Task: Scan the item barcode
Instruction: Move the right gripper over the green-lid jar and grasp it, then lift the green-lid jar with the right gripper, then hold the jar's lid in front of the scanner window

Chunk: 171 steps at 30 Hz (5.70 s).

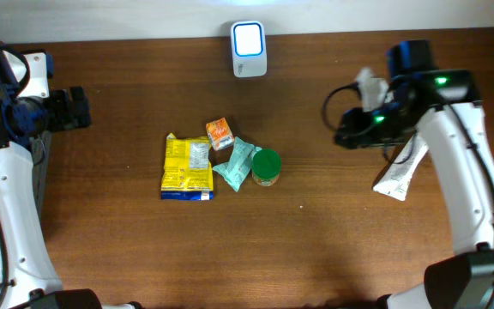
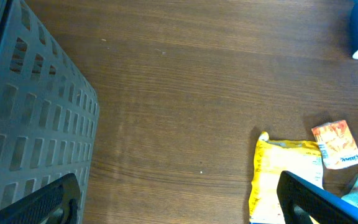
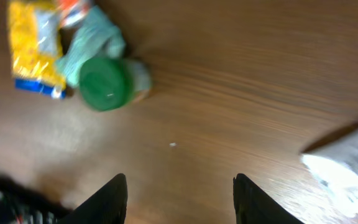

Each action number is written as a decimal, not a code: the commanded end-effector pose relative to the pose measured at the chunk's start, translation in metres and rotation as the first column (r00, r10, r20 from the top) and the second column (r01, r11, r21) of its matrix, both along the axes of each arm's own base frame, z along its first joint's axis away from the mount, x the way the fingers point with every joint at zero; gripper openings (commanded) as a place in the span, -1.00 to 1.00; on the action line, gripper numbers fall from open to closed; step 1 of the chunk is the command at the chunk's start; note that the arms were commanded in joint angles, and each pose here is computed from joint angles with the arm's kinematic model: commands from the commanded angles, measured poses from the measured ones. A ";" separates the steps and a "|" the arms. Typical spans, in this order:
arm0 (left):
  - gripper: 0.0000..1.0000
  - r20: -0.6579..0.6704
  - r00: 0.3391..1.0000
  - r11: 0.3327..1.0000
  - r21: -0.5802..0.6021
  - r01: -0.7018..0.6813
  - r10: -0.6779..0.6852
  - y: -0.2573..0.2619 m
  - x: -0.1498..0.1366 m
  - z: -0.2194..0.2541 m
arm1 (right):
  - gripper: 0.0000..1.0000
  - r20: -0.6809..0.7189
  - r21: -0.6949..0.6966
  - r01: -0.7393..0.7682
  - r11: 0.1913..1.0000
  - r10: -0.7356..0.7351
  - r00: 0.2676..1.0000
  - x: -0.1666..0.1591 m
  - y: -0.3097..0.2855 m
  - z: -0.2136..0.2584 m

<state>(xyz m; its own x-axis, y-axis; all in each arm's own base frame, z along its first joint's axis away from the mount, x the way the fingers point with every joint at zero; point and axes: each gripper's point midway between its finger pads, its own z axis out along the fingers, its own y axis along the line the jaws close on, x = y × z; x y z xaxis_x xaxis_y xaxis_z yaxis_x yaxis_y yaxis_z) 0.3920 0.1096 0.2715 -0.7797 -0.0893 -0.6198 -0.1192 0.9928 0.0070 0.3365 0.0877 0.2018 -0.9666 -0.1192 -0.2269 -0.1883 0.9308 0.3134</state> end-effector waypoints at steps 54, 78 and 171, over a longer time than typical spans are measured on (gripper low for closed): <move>0.98 0.000 1.000 1.000 0.005 0.012 -0.012 0.002 0.001 -0.001 | 0.57 0.016 -0.242 -0.381 0.892 0.396 0.918 0.027 0.152 -0.124; 0.98 0.000 1.000 1.000 0.005 0.012 -0.012 0.002 0.001 -0.001 | 0.61 -0.042 -0.241 -0.351 0.905 0.352 0.935 0.012 0.143 -0.151; 0.98 0.000 1.000 1.000 0.005 0.012 -0.012 0.002 0.001 -0.001 | 0.19 0.256 -0.963 -0.053 0.265 0.958 0.131 0.331 0.165 -0.018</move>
